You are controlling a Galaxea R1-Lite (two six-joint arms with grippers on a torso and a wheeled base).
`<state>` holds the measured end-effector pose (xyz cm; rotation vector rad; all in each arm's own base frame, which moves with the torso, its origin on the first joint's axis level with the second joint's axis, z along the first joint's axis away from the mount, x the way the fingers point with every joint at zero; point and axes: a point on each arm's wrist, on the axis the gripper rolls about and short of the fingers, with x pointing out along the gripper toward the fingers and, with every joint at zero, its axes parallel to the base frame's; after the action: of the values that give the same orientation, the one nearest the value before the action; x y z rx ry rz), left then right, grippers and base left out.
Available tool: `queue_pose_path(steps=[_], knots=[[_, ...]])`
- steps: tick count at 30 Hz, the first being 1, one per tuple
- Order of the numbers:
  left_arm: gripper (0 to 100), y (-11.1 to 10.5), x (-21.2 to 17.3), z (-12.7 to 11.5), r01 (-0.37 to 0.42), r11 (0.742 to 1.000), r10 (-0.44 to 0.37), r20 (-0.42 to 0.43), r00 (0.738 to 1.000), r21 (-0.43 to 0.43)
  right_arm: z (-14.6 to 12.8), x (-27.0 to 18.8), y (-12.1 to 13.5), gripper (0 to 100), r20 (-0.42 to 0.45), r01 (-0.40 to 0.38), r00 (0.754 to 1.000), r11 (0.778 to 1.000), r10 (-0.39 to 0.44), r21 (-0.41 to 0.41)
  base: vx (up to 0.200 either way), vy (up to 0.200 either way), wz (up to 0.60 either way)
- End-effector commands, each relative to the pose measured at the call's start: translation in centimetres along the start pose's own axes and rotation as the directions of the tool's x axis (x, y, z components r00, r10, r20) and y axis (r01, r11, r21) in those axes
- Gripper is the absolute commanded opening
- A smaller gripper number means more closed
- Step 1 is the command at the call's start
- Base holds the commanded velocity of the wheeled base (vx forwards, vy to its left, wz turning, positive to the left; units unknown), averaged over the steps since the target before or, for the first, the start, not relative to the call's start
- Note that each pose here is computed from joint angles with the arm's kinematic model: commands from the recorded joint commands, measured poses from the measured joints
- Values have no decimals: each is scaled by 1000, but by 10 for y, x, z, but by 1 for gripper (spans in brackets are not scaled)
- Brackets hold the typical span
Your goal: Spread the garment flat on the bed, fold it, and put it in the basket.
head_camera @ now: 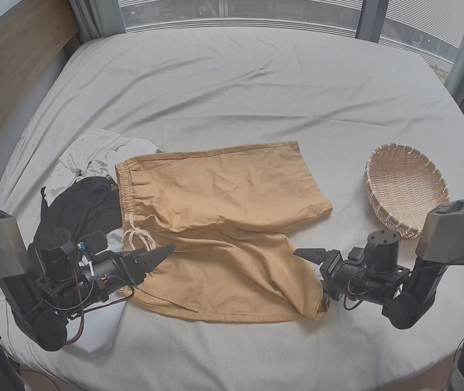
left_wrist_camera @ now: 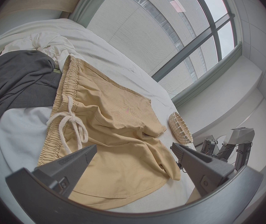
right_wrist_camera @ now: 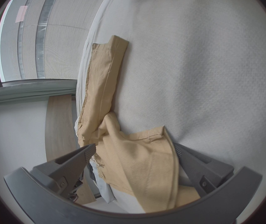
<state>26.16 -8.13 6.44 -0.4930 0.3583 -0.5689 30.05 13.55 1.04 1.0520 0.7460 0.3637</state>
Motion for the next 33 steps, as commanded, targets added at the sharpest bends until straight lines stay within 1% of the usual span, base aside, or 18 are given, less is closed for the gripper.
queue_pose_path(steps=[1, 3, 8, 12, 20, 24, 27, 30, 33], knots=[[100, 2, 1, -2, -4, 1000, 4, -7, 1000, -4, 3, -1, 7, 100, 11, -29, 1000, 1000, 29, -3, 0, 0, 0], [100, 2, 2, -2, -2, 1000, 2, -6, 1000, -1, 5, -1, 7, 100, 22, -39, 999, 999, 39, -1, 0, 0, 0], [100, 2, 2, -2, -2, 1000, 2, -6, 1000, -1, 24, -1, 11, 100, 83, -67, 994, 998, 66, 6, 0, 0, 0], [100, 2, 2, -1, -3, 1000, 3, -5, 1000, -2, 29, -2, 15, 100, 99, -82, 992, 997, 81, 12, 0, 0, 0], [100, 1, 1, -2, -3, 1000, 3, -7, 1000, -2, 26, -1, 12, 100, 87, -73, 994, 997, 71, 23, 0, 0, 0], [100, 2, 1, -2, -4, 1000, 4, -7, 1000, -2, 22, -4, 4, 100, 73, -25, 997, 999, 23, 37, 0, 0, 0], [100, 1, 1, -2, -3, 1000, 3, -7, 1000, -2, 14, -7, -3, 100, 42, 25, 999, 998, -27, 49, 0, 0, 0], [100, 2, 2, -2, -4, 1000, 4, -9, 1000, -2, 11, -9, -4, 100, 28, 31, 999, 998, -32, 52, 0, 0, 0], [100, 1, 1, -2, -3, 1000, 3, -7, 1000, -2, 8, -7, 2, 100, 17, 12, 1000, 999, -13, 47, 0, 0, 0]])
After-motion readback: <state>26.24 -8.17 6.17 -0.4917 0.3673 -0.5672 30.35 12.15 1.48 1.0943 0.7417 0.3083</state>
